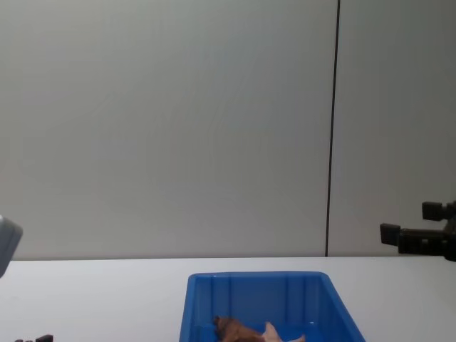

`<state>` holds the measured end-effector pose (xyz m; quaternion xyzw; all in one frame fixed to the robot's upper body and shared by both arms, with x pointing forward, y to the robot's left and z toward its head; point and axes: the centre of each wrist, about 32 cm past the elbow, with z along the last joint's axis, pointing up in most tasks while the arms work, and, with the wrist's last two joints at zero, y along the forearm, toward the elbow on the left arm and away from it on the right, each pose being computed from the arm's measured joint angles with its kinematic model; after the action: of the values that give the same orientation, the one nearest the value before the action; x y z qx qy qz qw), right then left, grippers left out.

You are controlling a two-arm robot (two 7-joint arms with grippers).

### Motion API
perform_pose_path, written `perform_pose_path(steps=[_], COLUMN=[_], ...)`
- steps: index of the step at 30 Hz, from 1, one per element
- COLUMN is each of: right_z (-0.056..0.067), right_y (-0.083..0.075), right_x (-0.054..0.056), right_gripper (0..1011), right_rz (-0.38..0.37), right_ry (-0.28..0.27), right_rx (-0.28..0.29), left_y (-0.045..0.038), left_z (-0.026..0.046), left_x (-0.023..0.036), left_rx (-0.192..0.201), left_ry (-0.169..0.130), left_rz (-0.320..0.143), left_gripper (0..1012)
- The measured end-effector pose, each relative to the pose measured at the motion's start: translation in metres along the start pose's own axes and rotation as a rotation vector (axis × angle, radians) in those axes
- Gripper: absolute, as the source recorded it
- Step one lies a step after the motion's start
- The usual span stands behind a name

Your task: Pick up the two dolls from the table and place them into the box.

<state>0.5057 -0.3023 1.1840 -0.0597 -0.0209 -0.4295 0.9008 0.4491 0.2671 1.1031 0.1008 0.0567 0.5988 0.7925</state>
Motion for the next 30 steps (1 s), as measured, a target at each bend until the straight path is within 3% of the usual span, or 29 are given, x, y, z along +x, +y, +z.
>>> perform_pose_path(steps=[8, 12, 24, 30], right_z=[0.0, 0.0, 0.0, 0.0], right_y=[0.0, 0.0, 0.0, 0.0], right_x=[0.0, 0.0, 0.0, 0.0], right_gripper=[1001, 1001, 1001, 1001], right_rz=[0.0, 0.0, 0.0, 0.0], right_ry=[0.0, 0.0, 0.0, 0.0], right_rx=[0.0, 0.0, 0.0, 0.0], left_y=[-0.0108, -0.015, -0.0242, -0.0259], left_z=[-0.0029, -0.0033, -0.0024, -0.0017], left_x=[0.0047, 0.0059, 0.0075, 0.0079], left_rx=[0.022, 0.032, 0.059, 0.066], left_ry=[-0.008, -0.012, -0.027, -0.031], left_rz=[-0.013, -0.019, -0.031, -0.033], left_gripper=[997, 924, 578, 534])
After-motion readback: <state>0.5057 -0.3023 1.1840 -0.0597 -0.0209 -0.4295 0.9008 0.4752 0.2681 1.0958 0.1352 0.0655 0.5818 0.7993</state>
